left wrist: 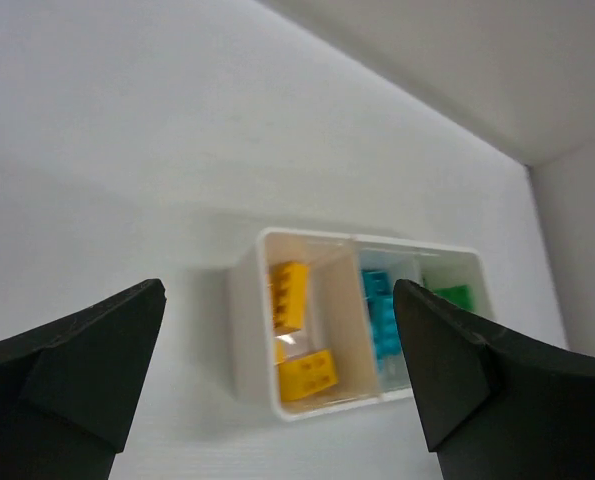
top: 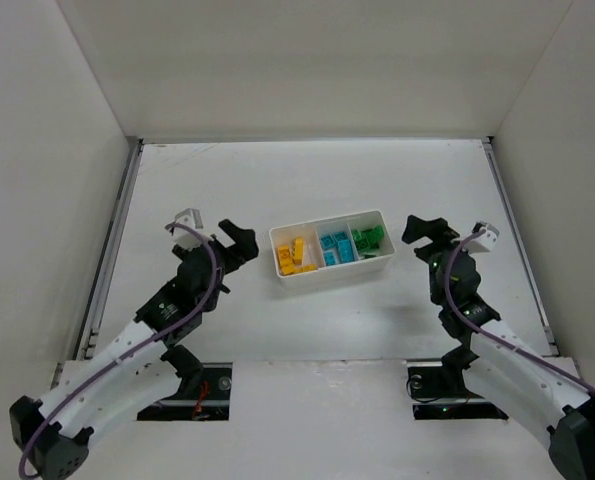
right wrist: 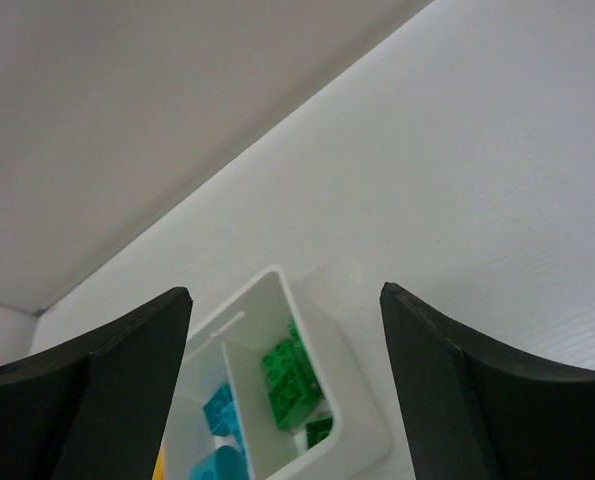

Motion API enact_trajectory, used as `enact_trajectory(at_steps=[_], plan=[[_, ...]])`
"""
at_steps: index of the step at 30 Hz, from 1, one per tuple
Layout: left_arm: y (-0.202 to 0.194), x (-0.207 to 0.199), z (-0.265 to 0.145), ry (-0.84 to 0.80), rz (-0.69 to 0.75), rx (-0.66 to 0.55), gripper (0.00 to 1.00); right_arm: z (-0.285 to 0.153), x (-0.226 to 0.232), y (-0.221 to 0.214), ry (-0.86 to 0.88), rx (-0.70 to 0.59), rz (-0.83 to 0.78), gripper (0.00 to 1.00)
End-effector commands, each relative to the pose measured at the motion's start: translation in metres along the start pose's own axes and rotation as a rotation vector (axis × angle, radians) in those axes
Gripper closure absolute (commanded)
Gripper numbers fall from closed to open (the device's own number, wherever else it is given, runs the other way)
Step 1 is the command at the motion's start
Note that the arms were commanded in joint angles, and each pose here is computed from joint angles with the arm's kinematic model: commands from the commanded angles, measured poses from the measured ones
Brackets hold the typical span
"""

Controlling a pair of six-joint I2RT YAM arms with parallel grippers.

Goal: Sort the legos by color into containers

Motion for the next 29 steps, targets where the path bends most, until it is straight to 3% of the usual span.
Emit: enact_trajectory(at_steps=[1,7,16,24,29], plan=[[-0.008,0.08,-0.017,0.293,0.015,0.014,0.0,0.001,-0.028,0.006,-0.149,-0.066,-0.016,0.0],[-0.024,0.123,-0.029,0.416,-0.03,0.049,0.0,-0.004,-0.06,-0.003,-0.309,-0.045,-0.1,0.0],[-0.037,0.108,-0.015,0.342,-0.026,0.099,0.0,-0.022,-0.102,0.003,-0.496,-0.082,-0.061,0.0],[-0.032,0.094,-0.007,0.282,-0.036,0.085,0.0,-0.019,-0.092,0.012,-0.492,-0.036,-0.03,0.0],[-0.02,0.089,-0.001,0.352,0.026,0.109,0.0,-0.008,-0.075,0.003,-0.486,0.056,-0.014,0.0]])
Point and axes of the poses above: each gripper's point midway between its finger pads, its own z axis out along the fingers, its own x axis along the line the jaws close on, y = z × x, the point moved 3 cm from there along -z, back along the fingers, and after that the axes turned 9 degrees about -z, right-handed, at the moved point
